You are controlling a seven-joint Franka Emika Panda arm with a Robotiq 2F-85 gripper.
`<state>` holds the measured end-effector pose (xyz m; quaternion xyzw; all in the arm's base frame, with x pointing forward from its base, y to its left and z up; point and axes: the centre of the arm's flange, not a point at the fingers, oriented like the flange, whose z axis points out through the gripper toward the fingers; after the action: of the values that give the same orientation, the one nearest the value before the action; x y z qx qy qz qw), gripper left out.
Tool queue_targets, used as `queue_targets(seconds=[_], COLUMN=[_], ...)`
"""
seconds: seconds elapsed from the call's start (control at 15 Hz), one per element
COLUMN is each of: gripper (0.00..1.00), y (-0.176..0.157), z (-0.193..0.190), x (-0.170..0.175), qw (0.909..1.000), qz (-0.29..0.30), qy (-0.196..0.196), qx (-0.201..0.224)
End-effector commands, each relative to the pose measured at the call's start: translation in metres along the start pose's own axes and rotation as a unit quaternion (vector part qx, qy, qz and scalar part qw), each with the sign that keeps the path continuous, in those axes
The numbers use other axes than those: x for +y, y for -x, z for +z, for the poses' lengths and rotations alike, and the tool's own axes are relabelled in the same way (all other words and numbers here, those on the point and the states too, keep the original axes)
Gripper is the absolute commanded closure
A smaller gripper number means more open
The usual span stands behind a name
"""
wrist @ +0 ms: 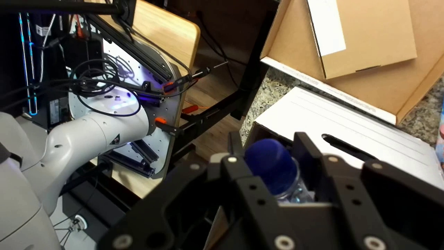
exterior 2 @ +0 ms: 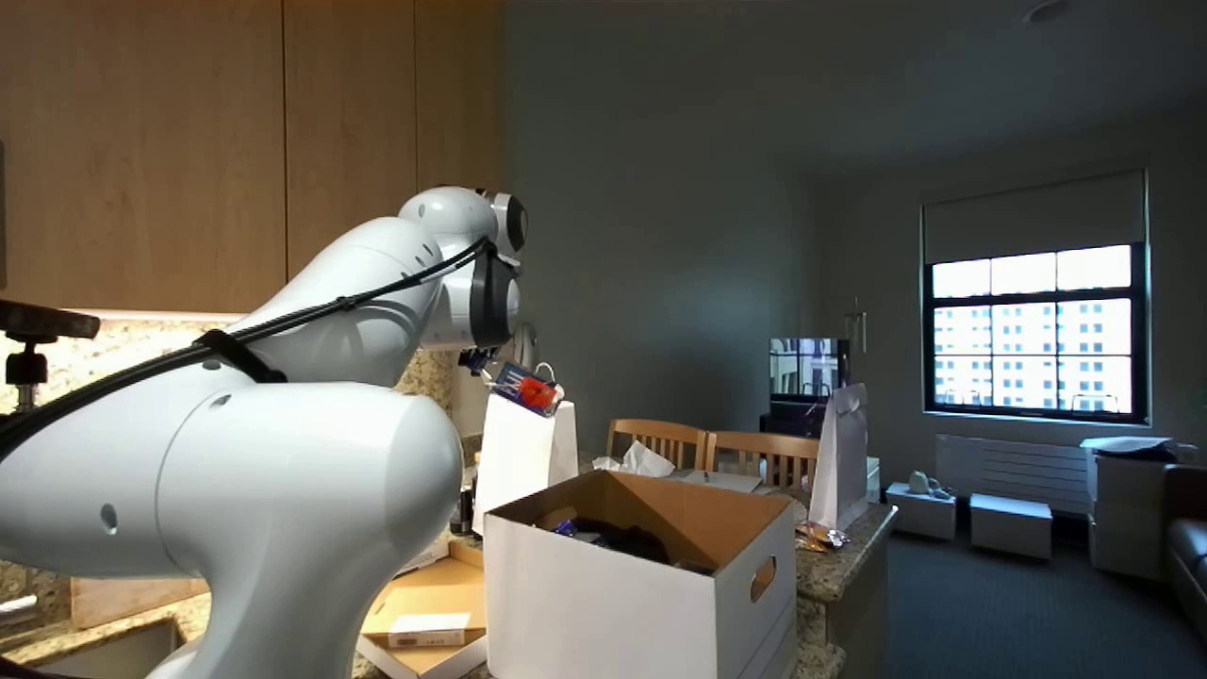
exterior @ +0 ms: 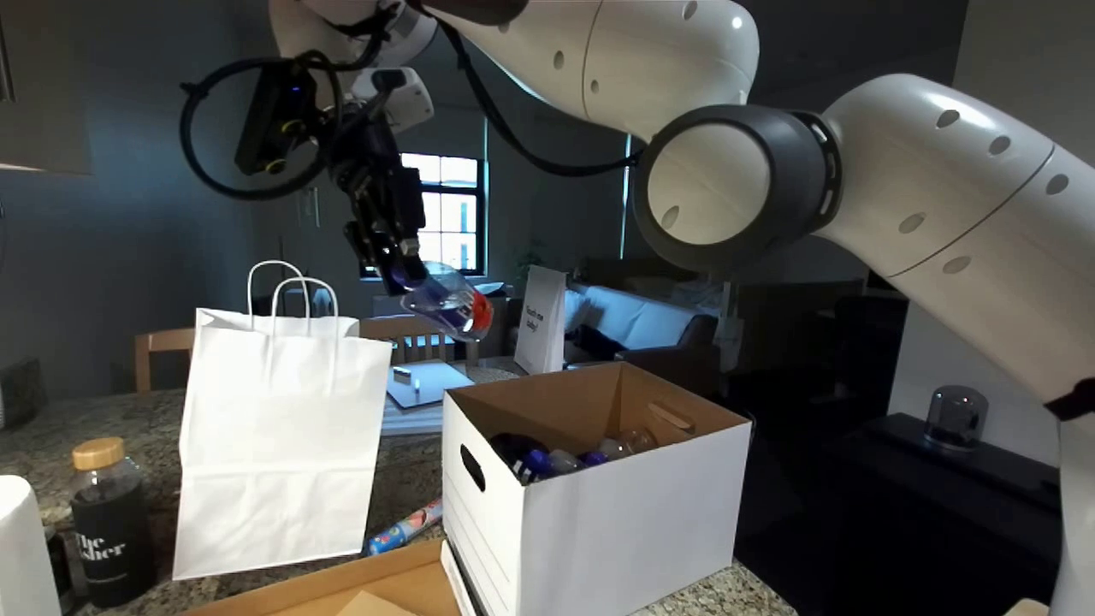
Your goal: Pick the bottle in the box and put it on the table, then put it back in the box
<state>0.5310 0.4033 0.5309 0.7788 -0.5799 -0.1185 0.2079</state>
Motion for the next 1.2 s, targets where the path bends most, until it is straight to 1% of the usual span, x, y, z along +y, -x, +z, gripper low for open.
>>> queue_targets(seconds=[0.0,0.2,0.53,0.73,0.93,1.13], gripper=[0.85,0.85,0.85,0.85,0.85,0.85], y=[-0.05,-0.08,-0.127,-0.151,-0.174,-0.197], z=[0.011,0.006,0.018,0.017,0.011,0.006], x=[0.035,0.035,0.044,0.048,0.051,0.056], qw=[0.9976,0.9947,0.9871,0.9803,0.9732,0.9634], qz=[0.056,0.081,0.112,0.137,0.167,0.201], qy=[0.014,0.017,0.026,0.03,0.031,0.035], qx=[-0.038,-0.061,-0.111,-0.139,-0.155,-0.174])
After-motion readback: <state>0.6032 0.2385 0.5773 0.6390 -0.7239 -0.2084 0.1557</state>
